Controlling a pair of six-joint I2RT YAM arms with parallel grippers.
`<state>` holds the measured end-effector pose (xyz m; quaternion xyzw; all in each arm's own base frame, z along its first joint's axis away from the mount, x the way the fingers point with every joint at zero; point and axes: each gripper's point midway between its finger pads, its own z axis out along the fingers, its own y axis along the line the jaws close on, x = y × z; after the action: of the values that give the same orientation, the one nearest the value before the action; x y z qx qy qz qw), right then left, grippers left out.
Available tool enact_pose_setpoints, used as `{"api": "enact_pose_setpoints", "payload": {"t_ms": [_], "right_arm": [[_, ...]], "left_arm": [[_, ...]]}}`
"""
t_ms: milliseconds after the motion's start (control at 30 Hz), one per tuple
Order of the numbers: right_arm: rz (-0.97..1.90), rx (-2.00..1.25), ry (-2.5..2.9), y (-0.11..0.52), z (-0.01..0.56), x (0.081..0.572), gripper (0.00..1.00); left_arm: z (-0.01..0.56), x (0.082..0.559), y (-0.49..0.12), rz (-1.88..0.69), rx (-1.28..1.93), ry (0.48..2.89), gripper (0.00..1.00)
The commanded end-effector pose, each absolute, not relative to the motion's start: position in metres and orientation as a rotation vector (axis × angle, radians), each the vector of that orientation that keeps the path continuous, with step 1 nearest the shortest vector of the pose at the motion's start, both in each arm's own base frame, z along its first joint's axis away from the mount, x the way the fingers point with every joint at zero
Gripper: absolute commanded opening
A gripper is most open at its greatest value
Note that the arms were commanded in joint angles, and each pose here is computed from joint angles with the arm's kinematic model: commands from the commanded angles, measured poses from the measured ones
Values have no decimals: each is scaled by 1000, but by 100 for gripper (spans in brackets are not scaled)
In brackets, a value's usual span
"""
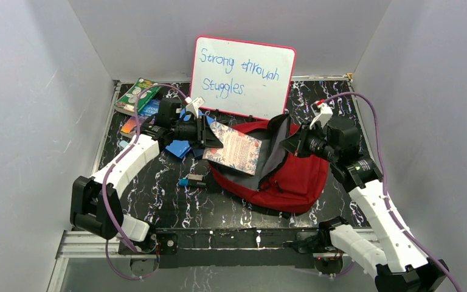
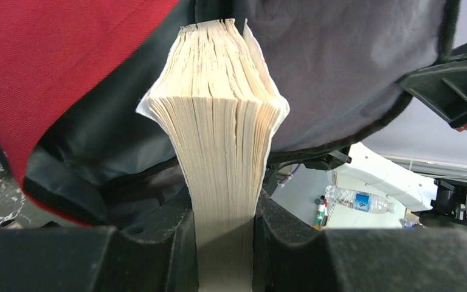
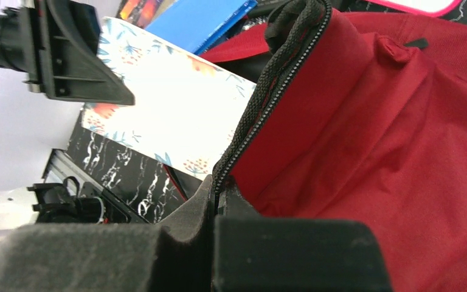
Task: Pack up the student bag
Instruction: Place the book in the student bag.
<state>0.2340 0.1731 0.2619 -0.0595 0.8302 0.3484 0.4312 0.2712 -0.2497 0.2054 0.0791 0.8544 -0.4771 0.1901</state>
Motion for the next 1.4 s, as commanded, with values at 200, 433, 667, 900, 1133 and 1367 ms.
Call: {"api": "enact_pose_setpoints", "payload": {"t_ms": [200, 433, 667, 900, 1133, 1367], "right_arm": [[1001, -198, 1833, 187, 343, 236, 0], [1041, -213, 1812, 193, 350, 236, 0], [1056, -238, 1764, 195, 356, 234, 0], [1057, -234, 1705, 193, 369, 232, 0], [1055, -227, 1668, 191, 380, 233, 0], [1047, -215, 1684, 190, 375, 234, 0]], "left_arm": [[222, 277, -273, -1392, 261, 2301, 0], [225, 282, -288, -1446, 251, 2259, 0], [224, 285, -306, -1536, 241, 2226, 0], [215, 278, -318, -1564, 254, 2244, 0], [213, 270, -333, -1647, 258, 2219, 0], [203, 270, -347, -1688, 265, 2217, 0]]}}
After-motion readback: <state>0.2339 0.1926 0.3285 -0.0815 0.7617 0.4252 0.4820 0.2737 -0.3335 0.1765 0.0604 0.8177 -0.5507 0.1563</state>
